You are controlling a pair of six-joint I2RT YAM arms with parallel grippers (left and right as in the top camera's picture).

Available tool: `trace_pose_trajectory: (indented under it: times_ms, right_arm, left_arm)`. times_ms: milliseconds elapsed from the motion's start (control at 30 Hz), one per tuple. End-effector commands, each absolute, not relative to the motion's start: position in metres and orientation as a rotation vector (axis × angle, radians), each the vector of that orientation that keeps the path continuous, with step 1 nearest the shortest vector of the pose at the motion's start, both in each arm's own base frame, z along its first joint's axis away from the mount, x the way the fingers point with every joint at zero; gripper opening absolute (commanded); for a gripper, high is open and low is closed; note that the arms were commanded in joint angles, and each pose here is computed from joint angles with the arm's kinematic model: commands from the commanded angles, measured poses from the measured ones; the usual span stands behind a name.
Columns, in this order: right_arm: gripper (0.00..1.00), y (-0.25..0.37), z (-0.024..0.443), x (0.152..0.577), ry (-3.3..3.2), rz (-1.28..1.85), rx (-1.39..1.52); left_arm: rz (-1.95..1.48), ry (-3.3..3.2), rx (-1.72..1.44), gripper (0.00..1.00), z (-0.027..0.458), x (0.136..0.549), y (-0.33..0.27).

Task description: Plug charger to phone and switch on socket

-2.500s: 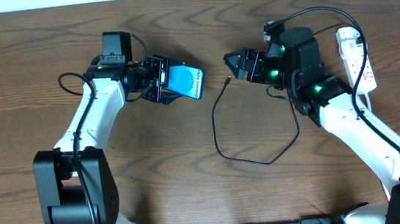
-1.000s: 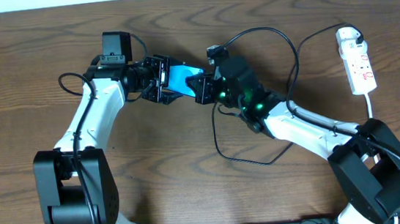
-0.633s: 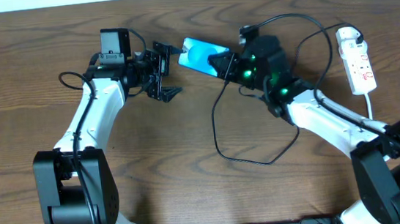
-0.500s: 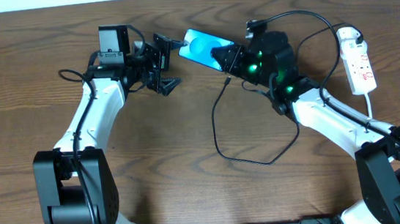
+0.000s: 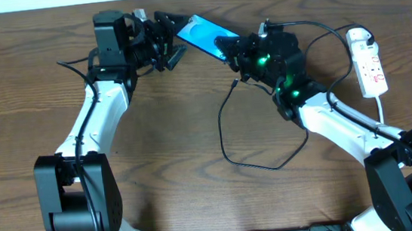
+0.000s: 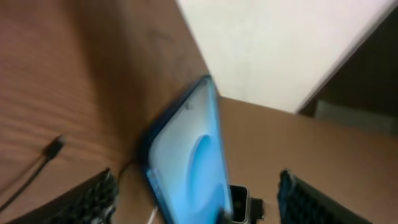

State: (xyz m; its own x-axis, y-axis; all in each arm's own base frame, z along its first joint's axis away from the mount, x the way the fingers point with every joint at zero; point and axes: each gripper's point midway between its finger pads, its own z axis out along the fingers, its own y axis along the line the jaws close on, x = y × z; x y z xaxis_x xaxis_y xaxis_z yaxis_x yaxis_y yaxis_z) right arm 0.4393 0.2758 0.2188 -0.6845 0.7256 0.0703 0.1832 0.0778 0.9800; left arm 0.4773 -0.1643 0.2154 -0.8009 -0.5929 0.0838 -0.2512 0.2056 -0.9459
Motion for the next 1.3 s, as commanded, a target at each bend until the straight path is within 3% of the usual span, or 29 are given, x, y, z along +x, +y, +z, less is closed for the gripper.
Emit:
trace_pose_trajectory:
  times_ms: [0, 333, 600, 800, 1067, 1167, 1233, 1267]
  right_arm:
    - [0.01, 0.282, 0.254, 0.438, 1.793, 1.733, 0.950]
    - [0.01, 0.290, 0.266, 0.437, 1.731, 1.761, 0.994]
    - [0.02, 0.298, 0.264, 0.432, 1.742, 1.790, 1.012]
    - [0.02, 0.303, 0.264, 0.429, 1.753, 1.800, 1.001]
    - [0.01, 0.312, 0.265, 0.423, 1.774, 1.817, 0.983]
    - [0.02, 0.312, 0.265, 0.422, 1.776, 1.819, 0.980]
    - [0.02, 0.313, 0.264, 0.421, 1.784, 1.823, 0.976]
    - [0.01, 0.314, 0.264, 0.421, 1.789, 1.824, 0.975]
  left_arm:
    - [-1.701, 2.150, -0.809, 0.77, 0.232, 0.478, -0.167]
    - [-1.735, 2.146, -0.838, 0.58, 0.234, 0.477, -0.169]
    - [-1.791, 2.130, -0.725, 0.55, 0.248, 0.473, -0.179]
    - [-1.824, 2.152, -0.692, 0.42, 0.249, 0.467, -0.185]
    - [-1.829, 2.155, -0.681, 0.35, 0.249, 0.466, -0.186]
    - [-1.828, 2.154, -0.683, 0.28, 0.249, 0.466, -0.186]
    - [-1.823, 2.152, -0.688, 0.19, 0.249, 0.467, -0.185]
    - [-1.821, 2.151, -0.690, 0.08, 0.249, 0.467, -0.185]
